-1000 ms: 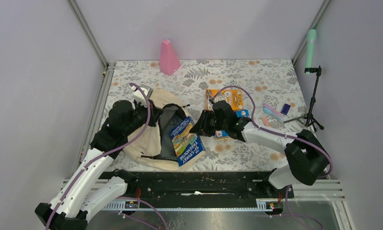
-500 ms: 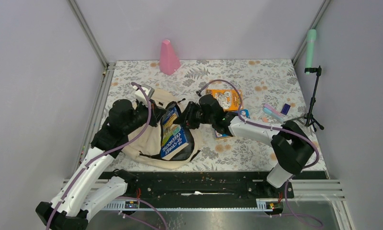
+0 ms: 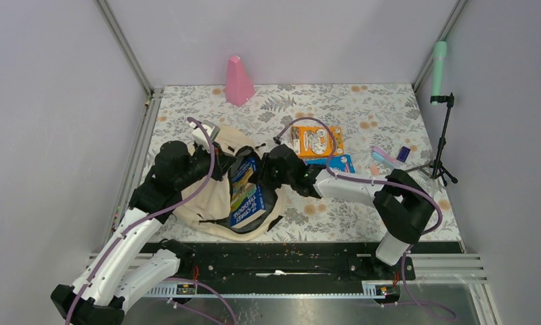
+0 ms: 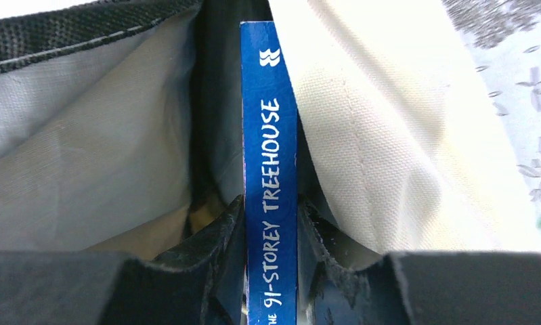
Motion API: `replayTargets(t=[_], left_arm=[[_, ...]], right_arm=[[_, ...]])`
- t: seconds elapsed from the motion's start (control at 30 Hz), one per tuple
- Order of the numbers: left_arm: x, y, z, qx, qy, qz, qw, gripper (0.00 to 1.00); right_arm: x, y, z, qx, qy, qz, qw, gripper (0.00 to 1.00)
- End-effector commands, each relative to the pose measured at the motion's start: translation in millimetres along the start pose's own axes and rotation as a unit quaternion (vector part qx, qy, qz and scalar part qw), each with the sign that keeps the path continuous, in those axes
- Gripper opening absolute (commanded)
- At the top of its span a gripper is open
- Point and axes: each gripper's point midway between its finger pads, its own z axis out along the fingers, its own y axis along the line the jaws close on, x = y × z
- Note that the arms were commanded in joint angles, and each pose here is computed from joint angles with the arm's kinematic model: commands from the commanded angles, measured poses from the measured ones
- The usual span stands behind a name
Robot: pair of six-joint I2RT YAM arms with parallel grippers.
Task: Pack the student bag
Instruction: Place the book in the student bag.
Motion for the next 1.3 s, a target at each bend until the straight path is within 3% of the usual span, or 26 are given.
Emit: replayTargets(t=[0.0,0.37,0.57,0.87,1.0,1.27], left_arm=[[-40.3,-14.7,-3.2,0.034,-0.076,0.02,0.996,0.0],[-38.4,-20.8,-0.2,0.054,-0.074,0.017,0.996,0.0],[-37.6,-25.7,0.4,0.07,-0.074,0.018,0.995,0.0],[-38.9,-26.9,-1.2,0.072,-0.079,0.019,0.994,0.0],[-40.1,-25.3,-2.4,0.067,-0.082,0.021,0.994,0.0],[-38.8,-22.4,-1.6,0.059,-0.079,0.022,0.995,0.0]], right_arm=[[-36.0,9.4,3.0,0.042,-0.099,-0.08,0.991,0.0],[-30.1,81.6,12.0,-0.077,-0.094,-0.058,0.991,0.0],[-34.4,97.7,12.2,-0.127,-0.119,-0.034,0.984,0.0],[-43.4,14.5,40.1,0.044,-0.174,-0.144,0.973,0.0],[-42.9,9.6,32.8,0.043,-0.178,-0.157,0.97,0.11],[-46.4,14.9,18.3,0.039,-0.181,-0.195,0.963,0.64]])
